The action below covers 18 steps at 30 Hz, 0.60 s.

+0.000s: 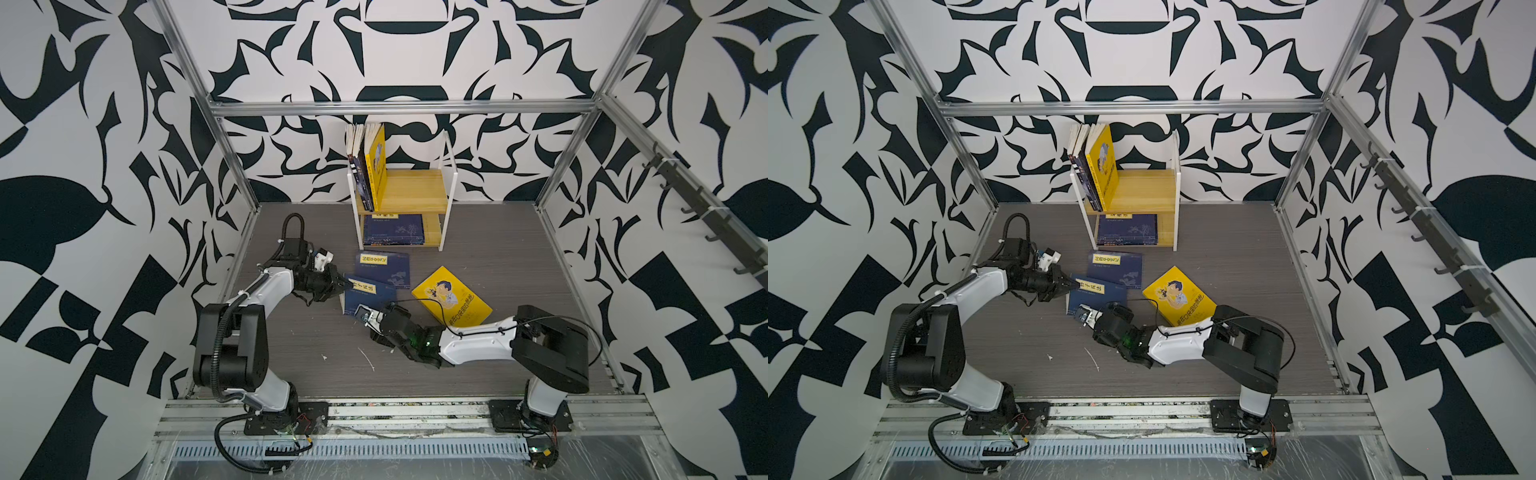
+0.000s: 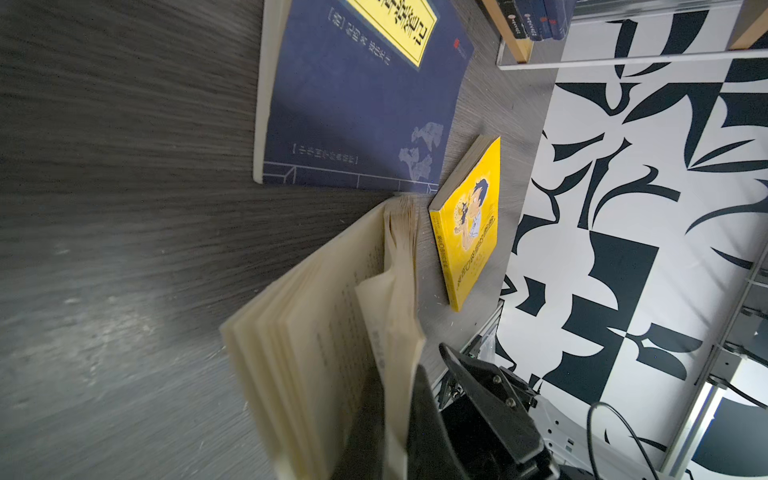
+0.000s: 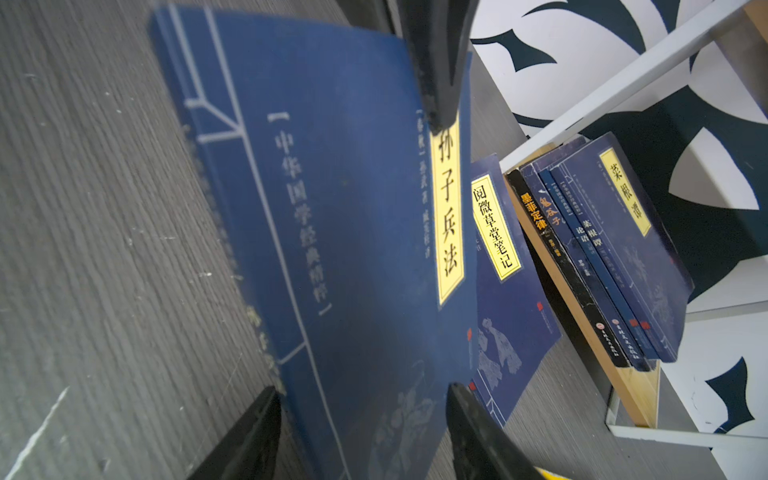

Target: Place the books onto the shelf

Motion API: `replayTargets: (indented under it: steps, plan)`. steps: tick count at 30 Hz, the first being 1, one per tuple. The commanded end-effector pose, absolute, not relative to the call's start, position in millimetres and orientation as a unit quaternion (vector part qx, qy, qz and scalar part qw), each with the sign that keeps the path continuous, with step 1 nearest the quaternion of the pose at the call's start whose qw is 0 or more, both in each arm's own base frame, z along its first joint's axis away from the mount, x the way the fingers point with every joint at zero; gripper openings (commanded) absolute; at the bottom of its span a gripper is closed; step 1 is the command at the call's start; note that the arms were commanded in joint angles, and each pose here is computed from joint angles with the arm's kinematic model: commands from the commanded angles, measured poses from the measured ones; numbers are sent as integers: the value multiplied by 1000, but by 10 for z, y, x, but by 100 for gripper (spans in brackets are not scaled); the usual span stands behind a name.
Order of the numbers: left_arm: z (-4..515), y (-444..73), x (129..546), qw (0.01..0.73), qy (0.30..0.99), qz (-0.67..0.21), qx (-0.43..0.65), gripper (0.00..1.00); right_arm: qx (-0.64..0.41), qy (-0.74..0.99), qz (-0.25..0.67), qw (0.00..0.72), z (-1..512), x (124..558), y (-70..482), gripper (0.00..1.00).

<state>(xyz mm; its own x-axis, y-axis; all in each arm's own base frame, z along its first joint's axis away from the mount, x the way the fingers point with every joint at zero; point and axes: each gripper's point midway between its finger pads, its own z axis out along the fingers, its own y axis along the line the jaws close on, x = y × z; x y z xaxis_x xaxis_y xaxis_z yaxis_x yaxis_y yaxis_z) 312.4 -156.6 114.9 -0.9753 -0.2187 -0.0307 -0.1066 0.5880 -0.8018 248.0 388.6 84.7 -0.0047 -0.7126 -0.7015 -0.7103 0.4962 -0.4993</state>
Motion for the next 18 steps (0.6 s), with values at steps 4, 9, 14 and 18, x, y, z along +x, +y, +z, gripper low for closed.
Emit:
replayTargets:
  steps: [4,9,14,18]
  plan:
    - [1260,-1599,3100,60,881,-461,-90,0,-495,683,3,537,1103,2545,4091,51]
    - [1256,-1603,3112,59,880,-462,-91,0,-504,677,-5,536,1093,2558,4100,0]
    - [1359,-1488,3197,105,887,-441,-83,45,-520,670,-23,529,1139,2533,4012,0]
    - [1432,-1314,3274,138,888,-430,-90,60,-533,659,-48,528,1237,2528,3899,0]
